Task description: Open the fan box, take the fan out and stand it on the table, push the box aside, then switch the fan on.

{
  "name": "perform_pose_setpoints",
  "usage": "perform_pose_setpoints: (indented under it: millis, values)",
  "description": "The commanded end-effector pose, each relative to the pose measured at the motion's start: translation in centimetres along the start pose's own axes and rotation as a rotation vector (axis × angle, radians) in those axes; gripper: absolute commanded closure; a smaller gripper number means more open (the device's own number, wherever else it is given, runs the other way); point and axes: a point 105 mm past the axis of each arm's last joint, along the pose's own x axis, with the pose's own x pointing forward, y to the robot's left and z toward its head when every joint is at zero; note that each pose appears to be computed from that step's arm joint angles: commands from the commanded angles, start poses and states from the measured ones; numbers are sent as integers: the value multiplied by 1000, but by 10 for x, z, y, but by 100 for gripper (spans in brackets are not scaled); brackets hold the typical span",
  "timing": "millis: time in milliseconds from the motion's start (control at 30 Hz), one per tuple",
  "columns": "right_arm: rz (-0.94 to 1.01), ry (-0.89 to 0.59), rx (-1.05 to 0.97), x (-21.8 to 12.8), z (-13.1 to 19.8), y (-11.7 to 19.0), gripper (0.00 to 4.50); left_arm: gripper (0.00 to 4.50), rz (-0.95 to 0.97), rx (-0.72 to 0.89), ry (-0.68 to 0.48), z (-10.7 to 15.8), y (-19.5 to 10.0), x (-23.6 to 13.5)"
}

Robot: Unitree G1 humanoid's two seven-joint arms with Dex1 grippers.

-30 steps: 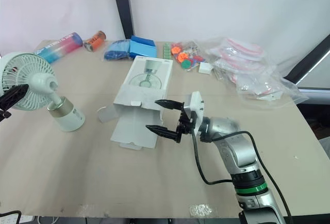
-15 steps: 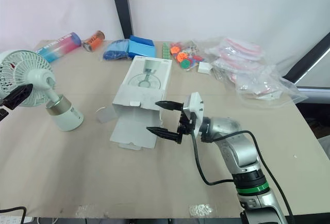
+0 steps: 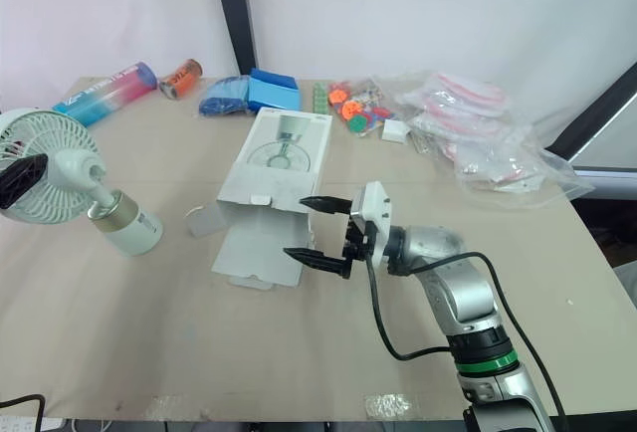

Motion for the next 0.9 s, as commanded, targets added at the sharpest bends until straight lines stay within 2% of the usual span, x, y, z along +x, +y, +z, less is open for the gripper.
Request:
perform_pose_setpoints:
  millis: [33, 233, 367, 733, 800, 900]
  values:
    - [9, -24, -45, 1, 10, -1, 0, 4, -13, 44, -107, 30, -3, -6]
    - [7, -20, -52, 1, 11, -1, 0, 4, -42, 54, -149, 40, -7, -5]
    - [1, -16, -56, 0, 11, -3, 0, 4, -93, 46, -253, 63, -17, -1]
    - [-73, -5, -11, 4, 13, -5, 0, 4, -493, 45, -225, 66, -101, 15]
    - [-122, 7, 22, 4, 11, -7, 0, 4, -569, 41, -187, 58, -120, 16]
    - [-211, 15, 62, 8, 11, -9, 0, 4, -699, 64, -89, 29, -156, 14]
